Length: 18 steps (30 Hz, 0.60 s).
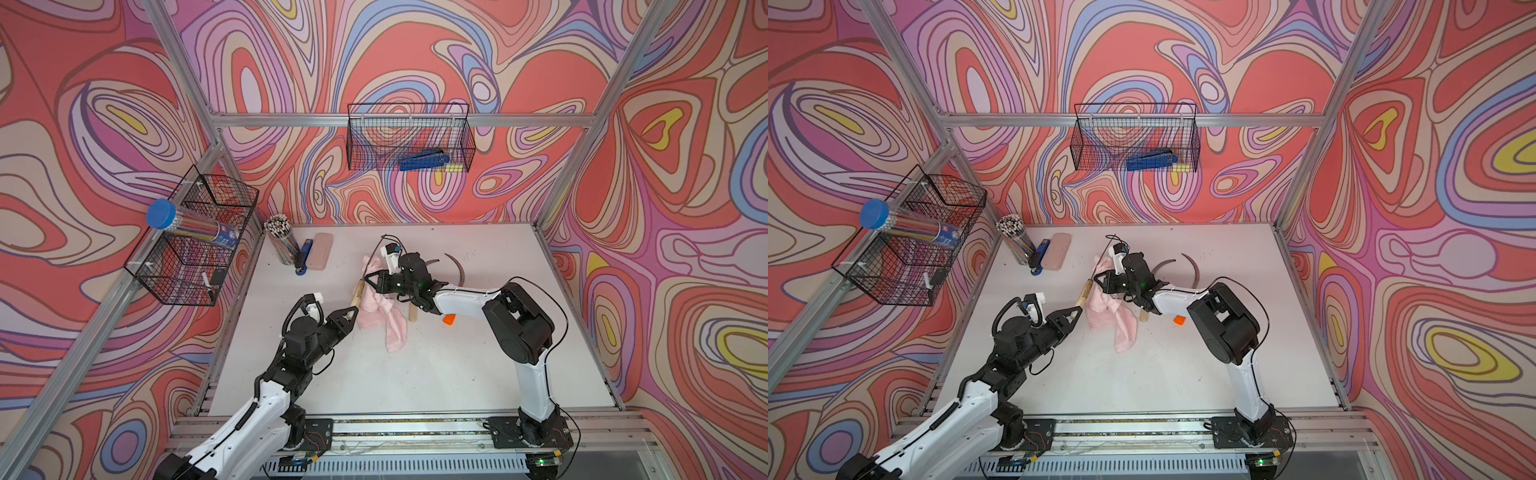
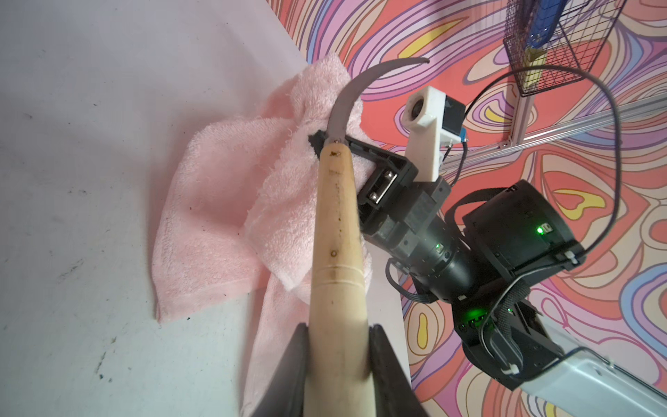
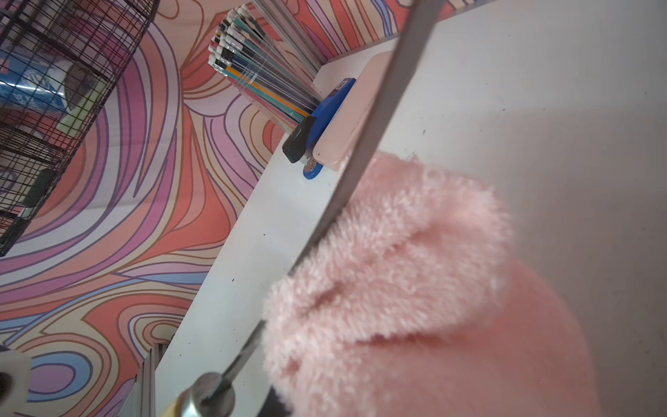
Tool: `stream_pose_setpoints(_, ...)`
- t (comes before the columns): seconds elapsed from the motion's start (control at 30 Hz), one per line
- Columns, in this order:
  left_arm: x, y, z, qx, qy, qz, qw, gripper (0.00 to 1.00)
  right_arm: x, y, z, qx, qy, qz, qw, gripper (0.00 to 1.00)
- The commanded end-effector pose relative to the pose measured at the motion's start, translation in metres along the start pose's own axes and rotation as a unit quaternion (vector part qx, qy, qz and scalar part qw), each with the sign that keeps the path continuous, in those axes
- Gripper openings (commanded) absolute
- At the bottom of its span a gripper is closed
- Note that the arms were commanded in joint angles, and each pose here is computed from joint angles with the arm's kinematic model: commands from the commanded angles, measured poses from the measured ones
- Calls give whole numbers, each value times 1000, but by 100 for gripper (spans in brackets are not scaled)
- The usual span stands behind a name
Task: Wipe small sickles with rags
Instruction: Wipe the small sickle.
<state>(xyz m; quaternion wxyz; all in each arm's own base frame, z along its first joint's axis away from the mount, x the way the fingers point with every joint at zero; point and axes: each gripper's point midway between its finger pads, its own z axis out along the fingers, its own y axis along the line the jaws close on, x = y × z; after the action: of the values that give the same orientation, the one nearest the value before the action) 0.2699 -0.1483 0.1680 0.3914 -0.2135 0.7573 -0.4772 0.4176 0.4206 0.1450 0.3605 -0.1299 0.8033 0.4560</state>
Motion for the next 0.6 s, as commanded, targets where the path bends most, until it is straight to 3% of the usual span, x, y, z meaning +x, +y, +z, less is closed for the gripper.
stream_pose_setpoints(0.0,4,-19,-4,42,14,19,999,0,-17,1,3,7,-6,-6,1000,0)
stream_pose_setpoints(0.2,4,-14,-3,33,13,17,999,0,-49,-24,-5,14,-26,8,1000,0)
stream_pose_setpoints(0.57,0,-2,3,0,4,13,1000,0,-84,-21,-31,52,-52,-21,997,0)
